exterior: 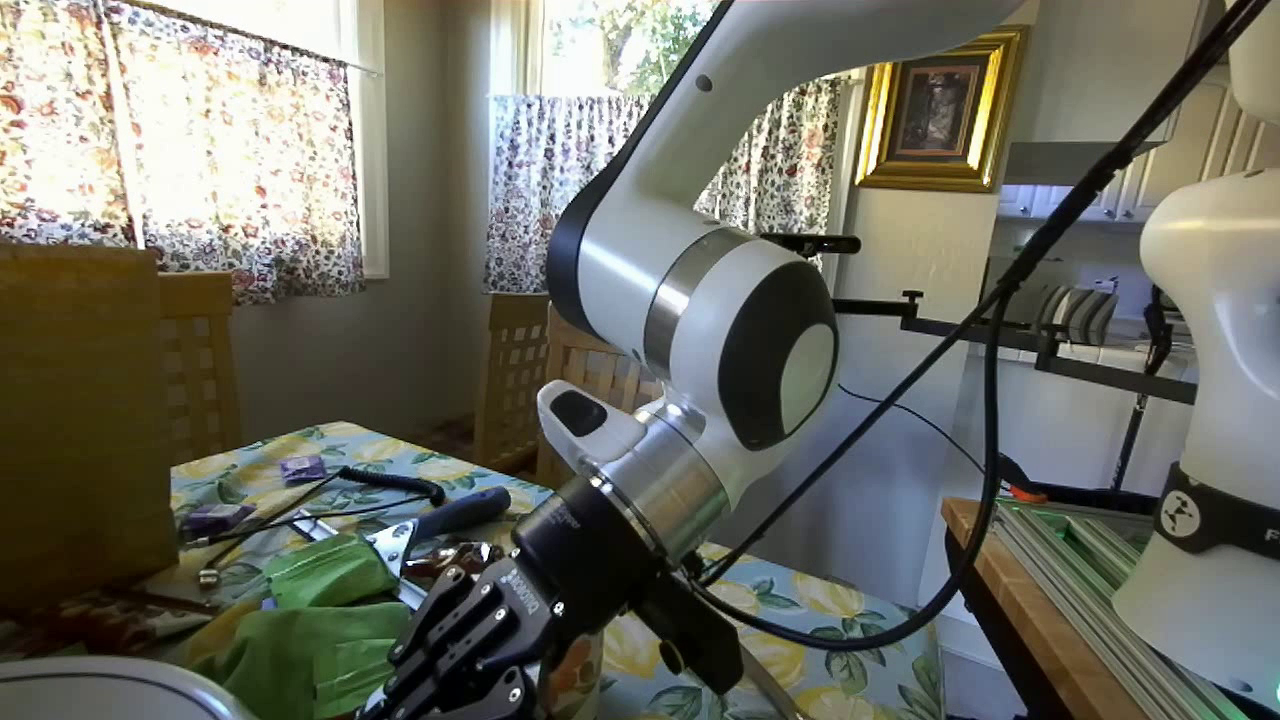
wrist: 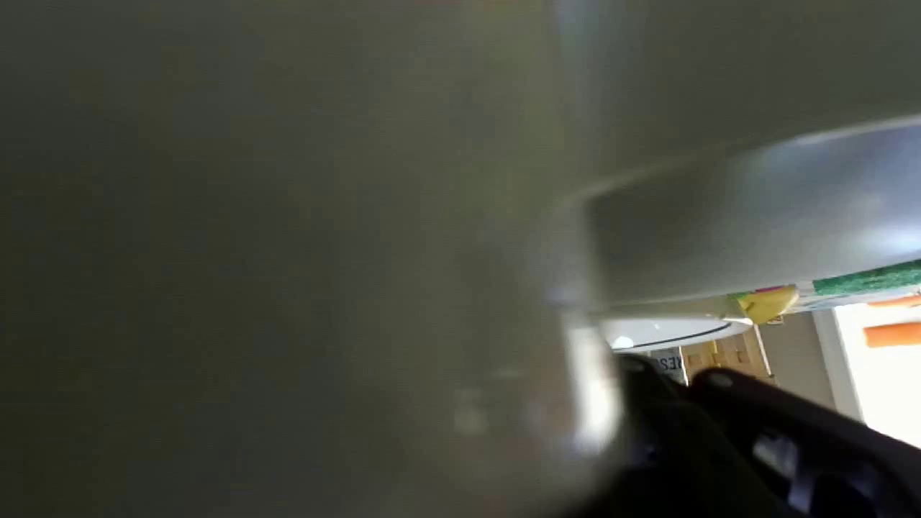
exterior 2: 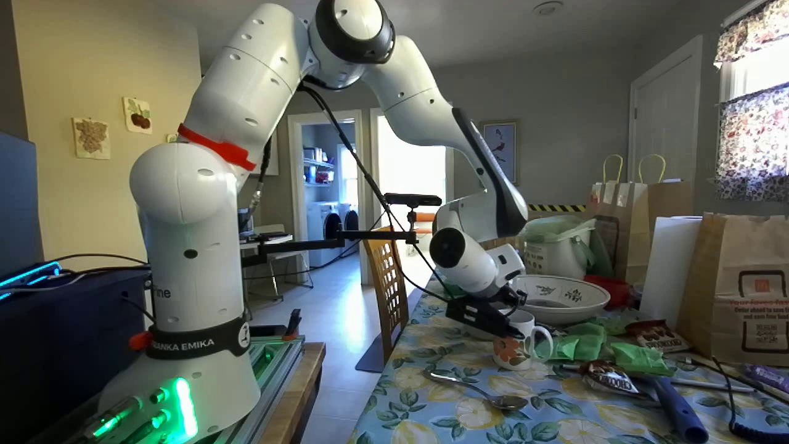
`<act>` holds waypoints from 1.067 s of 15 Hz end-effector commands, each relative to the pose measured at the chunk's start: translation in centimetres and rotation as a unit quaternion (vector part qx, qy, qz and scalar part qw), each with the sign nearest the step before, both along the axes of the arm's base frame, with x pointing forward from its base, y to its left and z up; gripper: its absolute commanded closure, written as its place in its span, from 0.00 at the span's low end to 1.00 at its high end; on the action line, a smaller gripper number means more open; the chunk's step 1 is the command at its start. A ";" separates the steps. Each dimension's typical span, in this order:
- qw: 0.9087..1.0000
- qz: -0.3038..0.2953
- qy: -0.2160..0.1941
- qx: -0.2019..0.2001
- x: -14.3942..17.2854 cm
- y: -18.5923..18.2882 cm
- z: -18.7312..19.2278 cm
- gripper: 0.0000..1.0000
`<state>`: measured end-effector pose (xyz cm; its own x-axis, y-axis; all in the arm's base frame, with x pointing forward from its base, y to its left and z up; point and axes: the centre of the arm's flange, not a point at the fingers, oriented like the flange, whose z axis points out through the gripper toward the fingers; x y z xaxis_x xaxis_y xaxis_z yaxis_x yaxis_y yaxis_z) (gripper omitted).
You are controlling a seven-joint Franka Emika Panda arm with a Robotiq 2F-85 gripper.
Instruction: Use the plastic knife to stir the contents of the small white bowl
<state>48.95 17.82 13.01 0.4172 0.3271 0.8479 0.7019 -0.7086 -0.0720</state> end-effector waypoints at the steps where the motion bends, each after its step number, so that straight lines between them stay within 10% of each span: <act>1: 0.999 0.012 -0.031 0.015 0.8 0.7 -0.7 0.97; 16: 0.996 0.050 -0.060 0.037 -0.7 3.5 5.1 0.97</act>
